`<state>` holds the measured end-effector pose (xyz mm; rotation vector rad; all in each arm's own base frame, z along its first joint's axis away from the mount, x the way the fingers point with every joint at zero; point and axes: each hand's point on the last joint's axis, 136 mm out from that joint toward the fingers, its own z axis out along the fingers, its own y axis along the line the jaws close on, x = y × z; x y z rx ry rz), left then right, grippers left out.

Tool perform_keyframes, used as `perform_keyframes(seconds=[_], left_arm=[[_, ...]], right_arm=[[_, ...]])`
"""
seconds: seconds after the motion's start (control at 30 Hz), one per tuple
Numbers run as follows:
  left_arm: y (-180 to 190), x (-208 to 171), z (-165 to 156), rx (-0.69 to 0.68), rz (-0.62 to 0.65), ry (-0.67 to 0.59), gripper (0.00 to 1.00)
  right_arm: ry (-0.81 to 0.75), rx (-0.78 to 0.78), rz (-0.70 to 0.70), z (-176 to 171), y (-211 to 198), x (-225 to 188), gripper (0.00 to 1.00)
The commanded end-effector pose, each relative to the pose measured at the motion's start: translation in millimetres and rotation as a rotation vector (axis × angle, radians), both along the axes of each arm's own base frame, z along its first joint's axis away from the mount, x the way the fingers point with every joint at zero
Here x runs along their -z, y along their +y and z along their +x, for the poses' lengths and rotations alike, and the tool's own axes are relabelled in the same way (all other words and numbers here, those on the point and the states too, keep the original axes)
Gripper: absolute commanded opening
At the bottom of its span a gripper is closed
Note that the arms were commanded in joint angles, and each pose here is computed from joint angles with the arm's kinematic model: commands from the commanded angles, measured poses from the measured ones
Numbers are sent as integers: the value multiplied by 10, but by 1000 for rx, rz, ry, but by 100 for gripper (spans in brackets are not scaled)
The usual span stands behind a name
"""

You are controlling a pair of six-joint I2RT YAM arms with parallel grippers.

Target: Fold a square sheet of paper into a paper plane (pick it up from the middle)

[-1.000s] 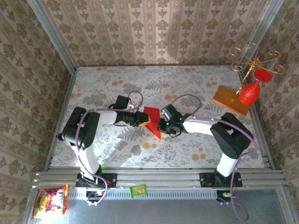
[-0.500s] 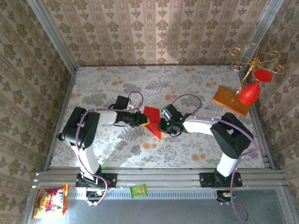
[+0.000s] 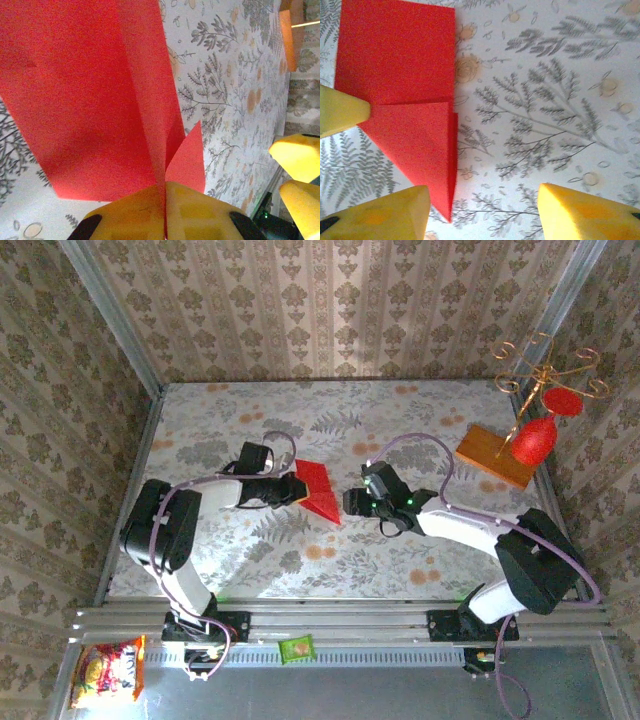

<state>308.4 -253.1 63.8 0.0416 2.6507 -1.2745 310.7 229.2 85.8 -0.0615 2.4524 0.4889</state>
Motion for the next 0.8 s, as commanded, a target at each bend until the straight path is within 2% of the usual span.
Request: perform_keyframes(seconds=[0.0, 0.13, 0.4, 0.77], left_arm=[[117, 49, 27, -103, 60, 28, 9], [82, 33, 16, -129, 67, 52, 9], [-102, -2, -42, -106, 78, 87, 9], [-131, -49, -60, -114, 64, 121, 9]], right_arm=[[-119, -35, -138, 51, -103, -32, 64], [-145, -173, -236, -14, 101, -9, 63], [-191, -415, -367, -150, 693, 104, 52], [-200, -474, -424, -118, 892, 344, 45]])
